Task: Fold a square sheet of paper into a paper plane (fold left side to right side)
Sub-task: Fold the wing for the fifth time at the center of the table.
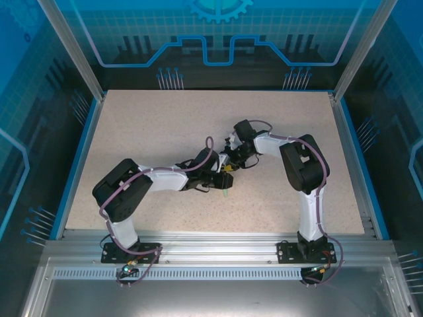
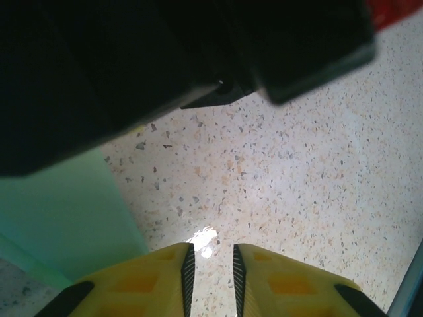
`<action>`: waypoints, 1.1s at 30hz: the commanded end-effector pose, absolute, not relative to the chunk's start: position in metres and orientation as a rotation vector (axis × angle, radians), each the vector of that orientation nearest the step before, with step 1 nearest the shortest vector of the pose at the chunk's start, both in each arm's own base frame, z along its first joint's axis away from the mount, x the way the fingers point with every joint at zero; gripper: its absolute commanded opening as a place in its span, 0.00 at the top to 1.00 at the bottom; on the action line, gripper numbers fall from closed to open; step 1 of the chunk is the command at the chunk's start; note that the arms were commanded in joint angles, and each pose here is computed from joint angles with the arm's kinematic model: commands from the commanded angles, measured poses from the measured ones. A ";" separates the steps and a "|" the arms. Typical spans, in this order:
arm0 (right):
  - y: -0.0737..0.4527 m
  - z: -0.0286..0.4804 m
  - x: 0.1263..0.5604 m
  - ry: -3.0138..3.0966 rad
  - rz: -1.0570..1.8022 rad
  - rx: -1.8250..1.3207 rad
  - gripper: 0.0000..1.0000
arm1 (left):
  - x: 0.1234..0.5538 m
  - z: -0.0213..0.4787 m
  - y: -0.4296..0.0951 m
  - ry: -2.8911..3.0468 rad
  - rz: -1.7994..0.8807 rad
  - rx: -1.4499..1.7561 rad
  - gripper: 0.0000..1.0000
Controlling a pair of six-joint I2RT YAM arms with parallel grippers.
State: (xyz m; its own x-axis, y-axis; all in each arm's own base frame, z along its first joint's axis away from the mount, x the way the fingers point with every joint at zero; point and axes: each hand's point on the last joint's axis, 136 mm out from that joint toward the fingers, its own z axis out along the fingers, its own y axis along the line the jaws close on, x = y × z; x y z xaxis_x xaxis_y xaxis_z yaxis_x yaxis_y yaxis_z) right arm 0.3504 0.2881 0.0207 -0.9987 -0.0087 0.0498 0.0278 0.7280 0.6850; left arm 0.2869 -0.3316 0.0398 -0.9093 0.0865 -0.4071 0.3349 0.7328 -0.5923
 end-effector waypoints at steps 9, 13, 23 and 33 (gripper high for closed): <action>0.280 0.024 0.361 -2.902 -1.111 -0.075 0.68 | 0.247 -0.002 -0.304 2.727 -0.946 0.293 0.77; 0.281 0.022 0.361 -2.893 -1.111 -0.087 0.68 | 0.242 -0.007 -0.303 2.743 -0.946 0.302 0.76; 0.270 0.085 0.390 -2.974 -1.322 -0.030 0.69 | 0.239 -0.017 -0.296 2.772 -0.894 0.288 0.76; 0.239 0.079 0.345 -2.939 -1.328 -0.035 0.95 | 0.238 -0.019 -0.294 2.783 -0.850 0.293 0.78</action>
